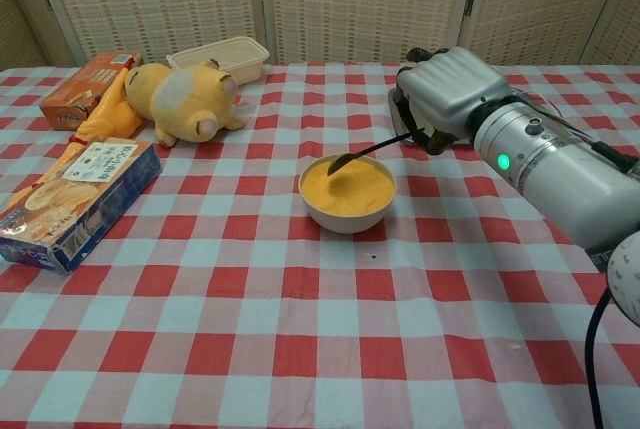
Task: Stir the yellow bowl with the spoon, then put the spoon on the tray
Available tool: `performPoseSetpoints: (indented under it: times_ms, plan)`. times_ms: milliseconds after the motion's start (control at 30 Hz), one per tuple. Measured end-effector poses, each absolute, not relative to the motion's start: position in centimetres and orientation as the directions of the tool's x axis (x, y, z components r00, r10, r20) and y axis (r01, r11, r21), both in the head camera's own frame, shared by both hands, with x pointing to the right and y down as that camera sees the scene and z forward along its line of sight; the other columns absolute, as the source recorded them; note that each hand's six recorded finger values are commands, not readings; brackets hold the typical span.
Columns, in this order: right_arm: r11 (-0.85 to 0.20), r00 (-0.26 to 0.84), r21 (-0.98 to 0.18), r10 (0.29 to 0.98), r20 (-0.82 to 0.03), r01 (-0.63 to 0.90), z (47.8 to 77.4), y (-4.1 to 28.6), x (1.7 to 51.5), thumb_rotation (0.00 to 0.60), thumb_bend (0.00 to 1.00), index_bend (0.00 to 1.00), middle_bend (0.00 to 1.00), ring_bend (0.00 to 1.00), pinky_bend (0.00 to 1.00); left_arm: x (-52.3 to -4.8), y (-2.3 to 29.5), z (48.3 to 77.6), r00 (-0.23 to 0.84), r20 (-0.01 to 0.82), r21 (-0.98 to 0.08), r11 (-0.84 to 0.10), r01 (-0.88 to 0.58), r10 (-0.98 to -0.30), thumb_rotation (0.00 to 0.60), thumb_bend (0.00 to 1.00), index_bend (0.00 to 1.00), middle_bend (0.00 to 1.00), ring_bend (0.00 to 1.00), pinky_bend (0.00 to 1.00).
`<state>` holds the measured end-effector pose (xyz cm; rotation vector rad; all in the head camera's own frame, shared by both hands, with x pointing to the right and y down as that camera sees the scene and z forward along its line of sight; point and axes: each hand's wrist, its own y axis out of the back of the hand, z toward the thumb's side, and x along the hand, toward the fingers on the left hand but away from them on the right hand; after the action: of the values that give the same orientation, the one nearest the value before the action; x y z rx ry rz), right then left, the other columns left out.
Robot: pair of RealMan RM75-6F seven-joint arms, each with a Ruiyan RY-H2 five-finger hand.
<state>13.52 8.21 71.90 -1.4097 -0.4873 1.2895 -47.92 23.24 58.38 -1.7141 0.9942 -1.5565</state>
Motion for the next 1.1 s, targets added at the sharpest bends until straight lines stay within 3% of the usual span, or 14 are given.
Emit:
performPoseSetpoints:
  times_ms: [300, 600, 833, 1100]
  plan:
    - [-0.309, 0.341, -0.860, 0.822, -0.457, -0.406, 73.2, 8.3, 12.1, 0.600, 0.87, 1.00, 0.23, 0.03, 0.16, -48.3, 22.9, 58.4, 0.011, 0.524, -0.843, -0.521, -0.131, -0.851, 0.600, 0.45, 0.00, 0.00, 0.00, 0.08]
    - [-0.292, 0.400, -0.855, 0.787, -0.469, -0.429, 71.0, 10.3, 12.6, 0.600, 0.87, 1.00, 0.23, 0.03, 0.16, -47.6, 23.3, 58.4, 0.029, 0.523, -0.845, -0.522, -0.118, -0.852, 0.600, 0.45, 0.00, 0.00, 0.00, 0.08]
    - [-0.274, 0.371, -0.870, 0.821, -0.433, -0.409, 69.3, 10.3, 14.1, 0.600, 0.87, 1.00, 0.24, 0.05, 0.16, -47.1, 23.5, 58.0, 0.048, 0.515, -0.848, -0.517, -0.115, -0.856, 0.600, 0.45, 0.00, 0.00, 0.00, 0.08]
    - [-0.291, 0.337, -0.890, 0.847, -0.410, -0.352, 70.6, 10.5, 14.2, 0.600, 0.87, 1.00, 0.24, 0.06, 0.17, -47.3, 23.5, 57.7, 0.045, 0.506, -0.853, -0.508, -0.123, -0.861, 0.600, 0.45, 0.00, 0.00, 0.00, 0.08]
